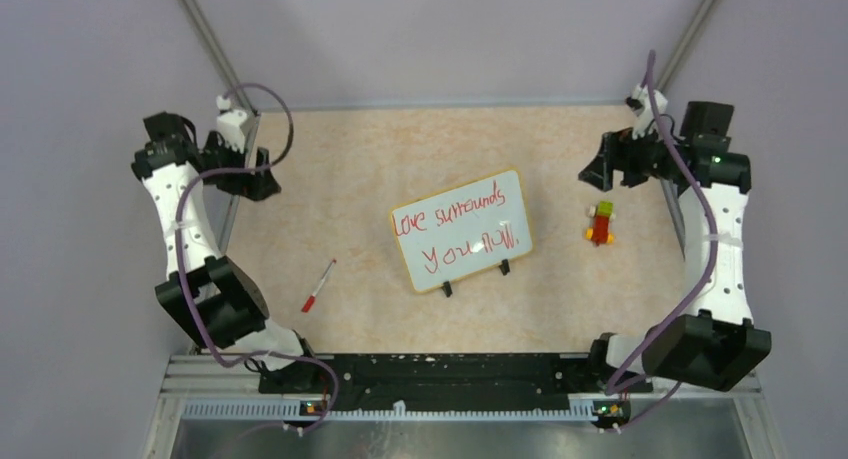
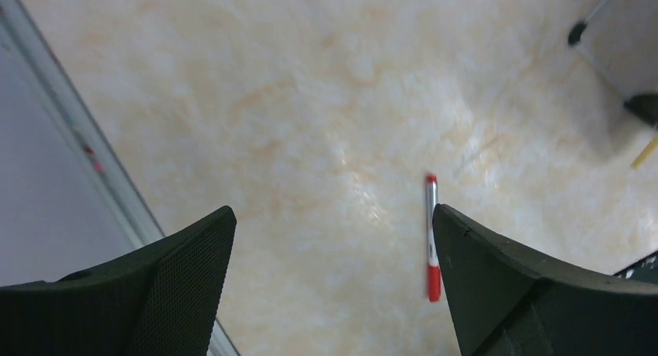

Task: Write a sentence on the whiteboard
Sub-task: Reset both arms

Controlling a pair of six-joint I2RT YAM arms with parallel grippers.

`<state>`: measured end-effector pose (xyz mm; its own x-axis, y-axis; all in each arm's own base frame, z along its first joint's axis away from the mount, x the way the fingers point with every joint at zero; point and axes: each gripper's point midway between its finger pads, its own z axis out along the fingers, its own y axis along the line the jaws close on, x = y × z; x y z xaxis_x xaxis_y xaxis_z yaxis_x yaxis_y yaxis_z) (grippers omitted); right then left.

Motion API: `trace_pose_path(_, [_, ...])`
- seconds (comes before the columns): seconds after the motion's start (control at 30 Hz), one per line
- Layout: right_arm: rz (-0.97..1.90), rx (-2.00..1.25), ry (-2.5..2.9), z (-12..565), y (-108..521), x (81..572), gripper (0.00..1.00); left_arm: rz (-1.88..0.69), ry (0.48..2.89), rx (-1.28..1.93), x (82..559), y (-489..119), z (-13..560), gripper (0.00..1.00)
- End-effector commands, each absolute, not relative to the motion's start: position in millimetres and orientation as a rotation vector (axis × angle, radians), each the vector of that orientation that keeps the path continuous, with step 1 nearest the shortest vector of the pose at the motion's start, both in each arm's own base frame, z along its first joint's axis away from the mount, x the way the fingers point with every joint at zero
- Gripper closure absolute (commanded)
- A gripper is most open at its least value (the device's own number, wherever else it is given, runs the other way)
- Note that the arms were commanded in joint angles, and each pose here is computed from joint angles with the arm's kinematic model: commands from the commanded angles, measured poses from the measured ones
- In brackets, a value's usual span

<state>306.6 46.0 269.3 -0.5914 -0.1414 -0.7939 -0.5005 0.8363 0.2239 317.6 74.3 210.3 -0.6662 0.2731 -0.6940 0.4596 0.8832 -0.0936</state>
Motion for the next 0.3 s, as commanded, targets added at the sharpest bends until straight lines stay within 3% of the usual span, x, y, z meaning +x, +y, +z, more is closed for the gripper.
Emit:
trace_pose_path(0.0, [0.462,-0.402,2.085,311.2,1.3,331.7,0.20,-0.434,2.180,0.353,365.8,72.4,292.3,0.01])
trace_pose_path(0.27, [0.402,-0.251,2.073,321.6,-67.6,350.3,0.20,-0.312,2.095,0.238,404.6,98.4,317.4,0.01])
